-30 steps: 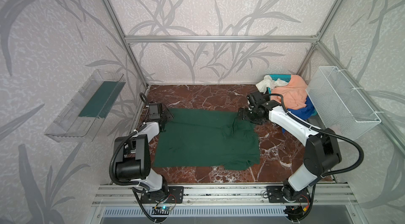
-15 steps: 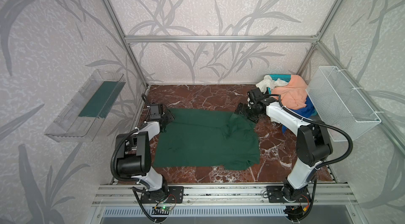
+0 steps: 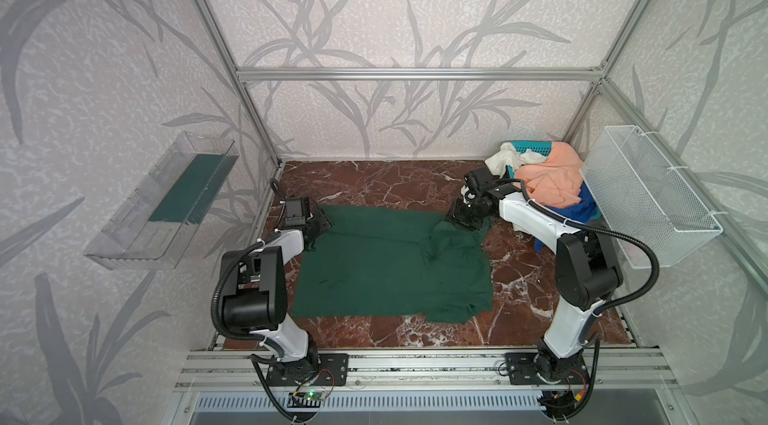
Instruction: Fold and stack the t-shirts
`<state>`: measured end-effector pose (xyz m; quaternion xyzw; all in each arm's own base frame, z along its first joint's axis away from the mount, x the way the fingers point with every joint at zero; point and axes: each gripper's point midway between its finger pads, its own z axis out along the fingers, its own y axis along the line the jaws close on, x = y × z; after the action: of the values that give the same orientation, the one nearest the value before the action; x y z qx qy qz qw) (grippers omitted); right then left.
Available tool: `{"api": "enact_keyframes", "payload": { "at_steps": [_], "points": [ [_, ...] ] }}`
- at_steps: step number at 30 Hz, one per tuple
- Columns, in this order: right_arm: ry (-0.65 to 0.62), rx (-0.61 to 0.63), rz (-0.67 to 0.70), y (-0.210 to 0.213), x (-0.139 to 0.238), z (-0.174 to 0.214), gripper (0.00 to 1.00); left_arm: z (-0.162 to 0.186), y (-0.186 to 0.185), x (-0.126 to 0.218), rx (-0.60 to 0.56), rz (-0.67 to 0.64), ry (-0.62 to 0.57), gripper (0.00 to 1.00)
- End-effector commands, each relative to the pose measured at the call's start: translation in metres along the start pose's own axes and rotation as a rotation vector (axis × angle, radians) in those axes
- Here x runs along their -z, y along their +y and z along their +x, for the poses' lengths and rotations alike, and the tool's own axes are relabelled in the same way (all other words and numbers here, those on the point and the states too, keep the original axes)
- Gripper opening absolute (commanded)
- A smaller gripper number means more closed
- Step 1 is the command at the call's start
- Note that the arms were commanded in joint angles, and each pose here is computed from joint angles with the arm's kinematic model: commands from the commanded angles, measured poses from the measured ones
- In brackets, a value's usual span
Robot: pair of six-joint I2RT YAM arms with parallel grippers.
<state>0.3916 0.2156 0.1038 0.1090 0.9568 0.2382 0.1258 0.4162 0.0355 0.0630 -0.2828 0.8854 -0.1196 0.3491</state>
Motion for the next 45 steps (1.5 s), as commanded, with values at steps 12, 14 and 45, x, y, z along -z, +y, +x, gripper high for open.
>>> {"api": "enact_keyframes", "payload": {
  "at_steps": [12,14,45],
  "points": [
    [0.048,0.123,0.022,-0.004,0.014,0.033,0.0,-0.01,-0.008,0.003,-0.006,0.018,-0.024,0.68],
    [0.053,0.142,0.028,-0.004,0.019,0.041,0.0,-0.01,-0.008,0.004,-0.007,0.017,-0.024,0.68],
    [0.142,0.405,0.505,-0.086,0.054,0.115,0.0,0.007,-0.056,0.048,-0.12,0.107,-0.049,0.66]
  ]
}}
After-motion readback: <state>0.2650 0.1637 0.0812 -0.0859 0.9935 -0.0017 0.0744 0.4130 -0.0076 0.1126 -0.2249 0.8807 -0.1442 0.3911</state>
